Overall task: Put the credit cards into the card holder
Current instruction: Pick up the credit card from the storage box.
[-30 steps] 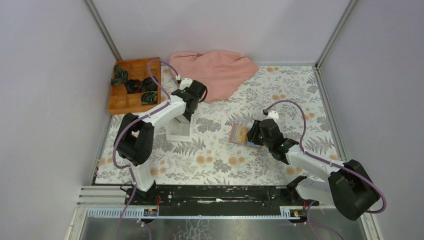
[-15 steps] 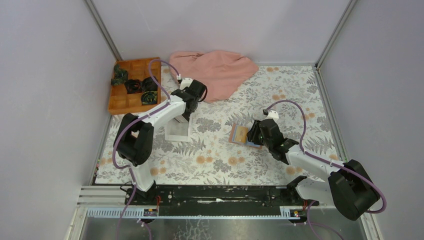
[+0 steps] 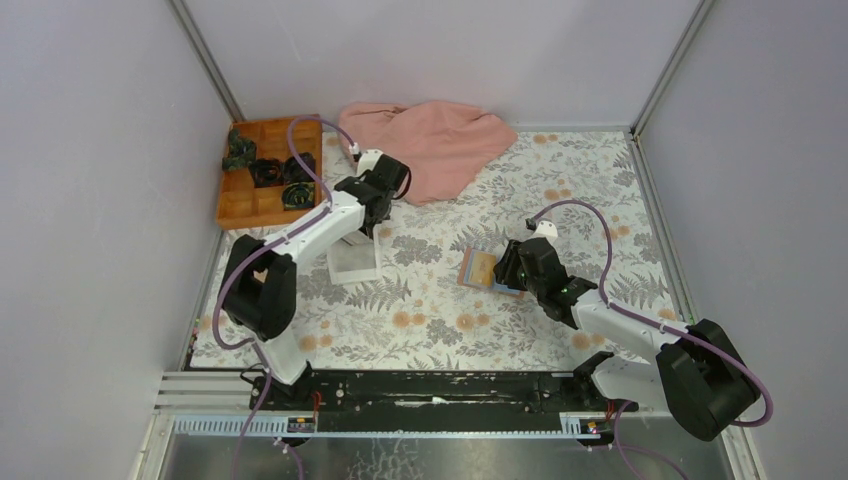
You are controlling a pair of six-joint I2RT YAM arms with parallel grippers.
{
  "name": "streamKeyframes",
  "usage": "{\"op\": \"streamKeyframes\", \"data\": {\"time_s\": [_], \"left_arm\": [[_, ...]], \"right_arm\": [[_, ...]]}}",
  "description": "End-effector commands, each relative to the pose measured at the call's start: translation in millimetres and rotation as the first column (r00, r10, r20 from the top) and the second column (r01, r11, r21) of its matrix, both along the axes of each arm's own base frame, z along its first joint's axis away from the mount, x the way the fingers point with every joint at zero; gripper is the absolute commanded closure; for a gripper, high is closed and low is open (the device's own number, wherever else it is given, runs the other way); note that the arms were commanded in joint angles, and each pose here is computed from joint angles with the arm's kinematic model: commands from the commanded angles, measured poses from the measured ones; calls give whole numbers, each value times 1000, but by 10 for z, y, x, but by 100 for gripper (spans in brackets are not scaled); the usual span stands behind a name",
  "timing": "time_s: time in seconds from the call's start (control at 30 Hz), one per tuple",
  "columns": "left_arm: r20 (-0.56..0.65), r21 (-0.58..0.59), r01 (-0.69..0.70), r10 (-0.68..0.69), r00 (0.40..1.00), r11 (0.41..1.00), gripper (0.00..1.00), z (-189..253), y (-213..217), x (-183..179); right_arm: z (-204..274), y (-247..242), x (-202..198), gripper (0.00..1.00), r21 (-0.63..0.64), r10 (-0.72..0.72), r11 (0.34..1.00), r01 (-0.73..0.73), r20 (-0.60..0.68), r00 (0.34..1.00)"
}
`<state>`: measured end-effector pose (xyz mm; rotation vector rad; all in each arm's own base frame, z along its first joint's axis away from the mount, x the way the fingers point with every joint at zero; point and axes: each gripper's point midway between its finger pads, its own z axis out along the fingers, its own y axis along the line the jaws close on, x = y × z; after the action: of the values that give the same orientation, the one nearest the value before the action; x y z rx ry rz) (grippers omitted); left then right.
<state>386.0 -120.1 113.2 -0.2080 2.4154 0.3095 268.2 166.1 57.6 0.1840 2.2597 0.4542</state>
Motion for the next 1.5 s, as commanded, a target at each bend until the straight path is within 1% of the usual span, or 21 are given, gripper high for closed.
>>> {"op": "streamKeyframes", "data": {"time_s": [0.0, 0.13, 0.27, 0.37, 0.43, 0.5, 0.57, 0.67, 0.73, 0.77, 0.83, 0.87, 0.93, 0.97, 1.03, 1.13, 1.2, 1.37, 1.47], "left_arm": [[55, -21, -6, 7, 998, 1000, 100, 187, 27, 44], [90, -47, -14, 18, 996, 999, 100, 295, 20, 36], [160, -87, 0, 14, 987, 996, 100, 539, -41, 40], [205, -121, 41, -16, 979, 992, 100, 769, -163, 30], [233, -162, 97, -57, 971, 982, 100, 928, -316, 4], [256, -231, 208, -147, 956, 950, 100, 1062, -584, -53], [275, -276, 309, -234, 933, 910, 100, 1157, -826, -131], [313, -321, 431, -335, 888, 843, 100, 1270, -1145, -277], [337, -343, 475, -366, 868, 810, 100, 1348, -1271, -351], [348, -357, 493, -376, 859, 794, 100, 1381, -1317, -377], [371, -380, 528, -398, 839, 759, 100, 1445, -1407, -425], [379, -389, 543, -408, 831, 744, 100, 1467, -1446, -445], [393, -411, 576, -433, 811, 706, 100, 1507, -1535, -490], [399, -417, 589, -443, 803, 692, 100, 1522, -1569, -507], [408, -425, 612, -462, 787, 667, 100, 1547, -1629, -542], [411, -441, 639, -492, 768, 630, 100, 1542, -1705, -595], [407, -455, 665, -526, 747, 592, 100, 1520, -1774, -647], [387, -482, 740, -644, 660, 469, 100, 1462, -1932, -860], [366, -511, 779, -729, 578, 362, 100, 1412, -2024, -1054]], "right_arm": [[140, 25, 77, 55, 7, -4, 1000, 4, 56, 998], [157, 20, 80, 55, 1, -2, 1000, 2, 60, 998], [206, 5, 84, 55, -12, 4, 1000, -3, 69, 998], [296, 24, 96, 55, -6, 19, 1000, -19, 94, 995], [369, 63, 97, 55, 5, 44, 999, -45, 116, 992], [460, 115, 102, 54, 22, 71, 997, -75, 142, 987], [583, 156, 105, 49, 48, 88, 994, -99, 189, 978], [794, 197, 112, 37, 99, 94, 987, -127, 284, 954], [959, 207, 119, 23, 132, 84, 981, -139, 355, 931], [1044, 206, 127, 21, 149, 74, 979, -142, 390, 918], [1221, 254, 105, 20, 148, 110, 968, -201, 470, 876], [1316, 257, 105, 19, 156, 105, 965, -211, 505, 857], [1547, 280, 73, 21, 208, 79, 947, -243, 584, 808], [1629, 295, 32, 21, 236, 69, 934, -267, 614, 786], [1772, 289, -26, 19, 249, 60, 921, -298, 667, 743], [1863, 339, -56, 21, 249, 79, 909, -333, 682, 727], [1895, 413, -105, 18, 241, 120, 893, -379, 685, 718], [1888, 520, -252, 16, 220, 202, 856, -468, 691, 694], [1862, 547, -333, 16, 201, 246, 841, -502, 684, 687]]}}
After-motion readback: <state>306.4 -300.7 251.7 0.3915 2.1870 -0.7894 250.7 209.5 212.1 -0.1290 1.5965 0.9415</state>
